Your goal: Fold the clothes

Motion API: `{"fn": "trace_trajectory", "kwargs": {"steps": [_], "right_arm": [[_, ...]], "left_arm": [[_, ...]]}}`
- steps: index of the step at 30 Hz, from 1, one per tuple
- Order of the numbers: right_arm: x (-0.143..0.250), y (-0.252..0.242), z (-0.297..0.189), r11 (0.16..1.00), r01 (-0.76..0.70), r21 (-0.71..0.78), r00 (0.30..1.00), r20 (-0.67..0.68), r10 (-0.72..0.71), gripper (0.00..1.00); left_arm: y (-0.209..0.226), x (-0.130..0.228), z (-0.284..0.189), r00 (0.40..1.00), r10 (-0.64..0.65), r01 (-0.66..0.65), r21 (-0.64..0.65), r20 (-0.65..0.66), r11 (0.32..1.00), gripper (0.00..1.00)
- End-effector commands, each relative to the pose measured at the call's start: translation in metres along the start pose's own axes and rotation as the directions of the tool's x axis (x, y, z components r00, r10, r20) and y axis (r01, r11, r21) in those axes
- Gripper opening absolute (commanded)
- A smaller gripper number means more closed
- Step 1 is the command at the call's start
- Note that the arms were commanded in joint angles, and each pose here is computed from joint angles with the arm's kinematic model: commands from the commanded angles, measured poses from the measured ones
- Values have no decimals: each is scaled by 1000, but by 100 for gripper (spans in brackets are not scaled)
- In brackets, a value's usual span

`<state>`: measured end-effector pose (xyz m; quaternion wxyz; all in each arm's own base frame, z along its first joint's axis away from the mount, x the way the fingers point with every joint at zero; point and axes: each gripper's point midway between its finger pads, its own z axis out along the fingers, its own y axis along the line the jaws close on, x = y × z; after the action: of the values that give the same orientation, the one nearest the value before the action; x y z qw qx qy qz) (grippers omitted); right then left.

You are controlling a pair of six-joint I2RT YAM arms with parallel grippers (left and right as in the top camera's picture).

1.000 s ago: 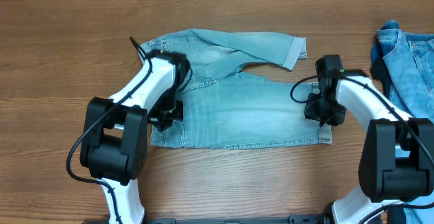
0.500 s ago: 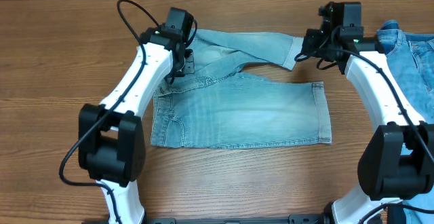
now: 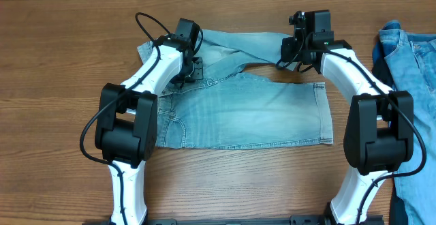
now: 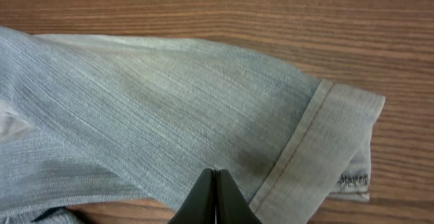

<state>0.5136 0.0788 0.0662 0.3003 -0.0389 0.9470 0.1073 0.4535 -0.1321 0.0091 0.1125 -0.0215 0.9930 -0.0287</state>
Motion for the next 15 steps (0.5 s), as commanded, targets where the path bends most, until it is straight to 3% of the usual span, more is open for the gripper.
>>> {"fn": "trace_trajectory", "kwargs": {"steps": [1, 9, 15], "right_arm": [[-14, 3, -2, 1000, 19, -9, 999, 48, -18, 4], [5, -8, 28, 1000, 9, 20, 1000, 3, -9, 4], [25, -21, 45, 997, 3, 74, 998, -56, 1, 4]], "left_arm": [[-3, 14, 5, 995, 76, -74, 23, -62, 997, 4], [7, 41, 1, 977, 124, -126, -3, -176, 992, 4], [9, 44, 1, 974, 123, -127, -9, -188, 992, 4]]}}
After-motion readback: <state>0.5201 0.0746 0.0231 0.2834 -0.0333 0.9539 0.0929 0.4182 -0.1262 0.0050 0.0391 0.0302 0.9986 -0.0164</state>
